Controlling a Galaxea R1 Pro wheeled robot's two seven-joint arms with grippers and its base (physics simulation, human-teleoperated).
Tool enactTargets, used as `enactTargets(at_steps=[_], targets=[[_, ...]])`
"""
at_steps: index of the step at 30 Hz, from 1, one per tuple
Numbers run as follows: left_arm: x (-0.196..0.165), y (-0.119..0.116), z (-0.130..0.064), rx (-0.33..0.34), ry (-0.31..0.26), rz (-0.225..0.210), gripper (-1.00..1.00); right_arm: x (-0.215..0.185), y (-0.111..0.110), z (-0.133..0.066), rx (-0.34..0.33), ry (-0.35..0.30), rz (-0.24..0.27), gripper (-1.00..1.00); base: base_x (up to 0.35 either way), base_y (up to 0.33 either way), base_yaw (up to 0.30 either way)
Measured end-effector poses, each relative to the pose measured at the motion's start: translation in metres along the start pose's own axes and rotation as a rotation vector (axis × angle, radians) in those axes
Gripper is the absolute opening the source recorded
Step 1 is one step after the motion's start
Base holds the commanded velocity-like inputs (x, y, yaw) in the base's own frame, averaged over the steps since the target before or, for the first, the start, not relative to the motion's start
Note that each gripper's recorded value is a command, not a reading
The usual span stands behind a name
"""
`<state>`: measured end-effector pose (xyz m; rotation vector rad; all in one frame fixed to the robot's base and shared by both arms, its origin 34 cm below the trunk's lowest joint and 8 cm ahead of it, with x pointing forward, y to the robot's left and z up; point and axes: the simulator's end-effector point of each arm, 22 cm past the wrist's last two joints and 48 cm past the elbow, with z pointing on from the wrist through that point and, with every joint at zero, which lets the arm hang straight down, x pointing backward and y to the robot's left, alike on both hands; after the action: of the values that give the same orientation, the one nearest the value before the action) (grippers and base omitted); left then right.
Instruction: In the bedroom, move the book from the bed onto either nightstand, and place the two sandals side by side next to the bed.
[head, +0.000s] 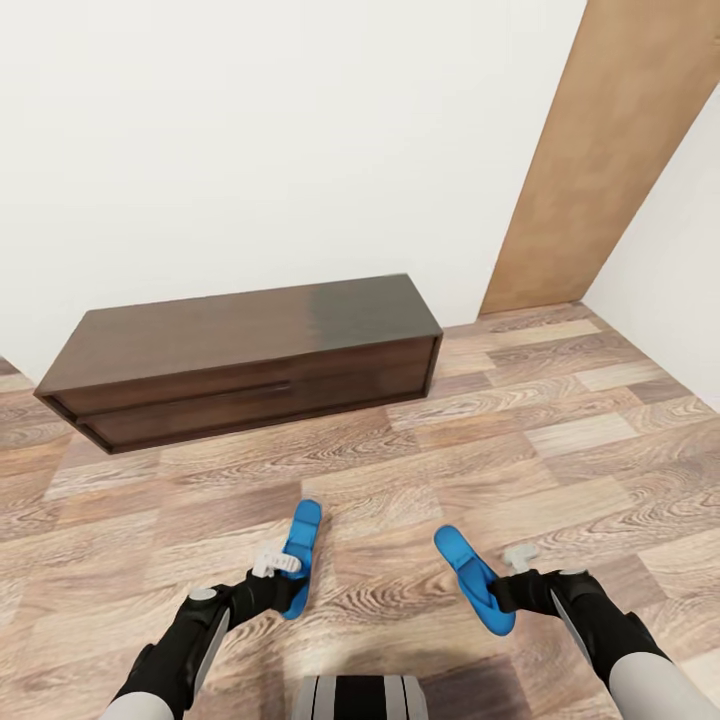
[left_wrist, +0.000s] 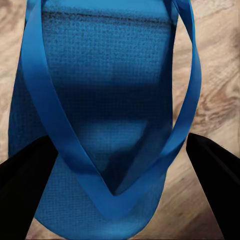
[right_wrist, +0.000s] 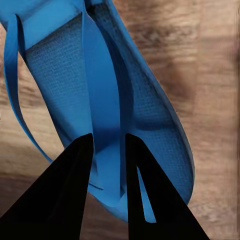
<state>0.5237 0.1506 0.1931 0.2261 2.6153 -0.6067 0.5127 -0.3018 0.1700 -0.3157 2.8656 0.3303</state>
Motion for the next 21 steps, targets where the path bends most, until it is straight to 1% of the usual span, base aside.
enactTargets(at_steps=[2,5,7,8,10,12,13,15,18,21], targets=[[0.004,0.006,-0.003,-0.010,0.000,-0.019,-1.00,-0.003,0.001,-0.002,0.001,-0.008,-0.002,-1.00,0.000,0.000,0.000],[0.007,0.023,-0.012,-0.034,-0.003,-0.021,-1.00,-0.008,0.003,-0.006,0.000,-0.023,-0.003,-1.00,0.000,0.000,0.000],[0.017,0.032,-0.016,-0.043,0.006,-0.023,-1.00,-0.014,0.004,-0.009,-0.005,-0.047,-0.002,-1.00,0.000,0.000,0.000],[0.023,0.037,-0.018,-0.048,0.003,-0.023,-1.00,-0.021,0.006,-0.010,-0.012,-0.077,0.004,-1.00,0.000,0.000,0.000],[0.027,0.040,-0.020,-0.051,-0.027,-0.023,-1.00,-0.037,0.011,-0.014,-0.035,-0.143,0.045,-1.00,0.000,0.000,0.000],[0.025,0.041,-0.022,-0.052,-0.046,-0.021,-1.00,-0.048,0.015,-0.019,-0.059,-0.193,0.097,-1.00,0.000,0.000,0.000],[0.024,0.041,-0.023,-0.053,-0.053,-0.020,-1.00,-0.052,0.018,-0.020,-0.074,-0.216,0.132,-1.00,0.000,0.000,0.000],[0.021,0.041,-0.025,-0.053,-0.063,-0.018,-1.00,-0.052,0.021,-0.022,-0.088,-0.229,0.165,-1.00,0.000,0.000,0.000],[0.020,0.040,-0.028,-0.052,-0.068,-0.016,-1.00,-0.043,0.024,-0.021,-0.100,-0.228,0.194,-1.00,0.000,0.000,0.000],[0.025,0.037,-0.029,-0.047,-0.064,-0.022,-1.00,-0.042,0.024,-0.021,-0.095,-0.273,0.180,-1.00,0.000,0.000,0.000]])
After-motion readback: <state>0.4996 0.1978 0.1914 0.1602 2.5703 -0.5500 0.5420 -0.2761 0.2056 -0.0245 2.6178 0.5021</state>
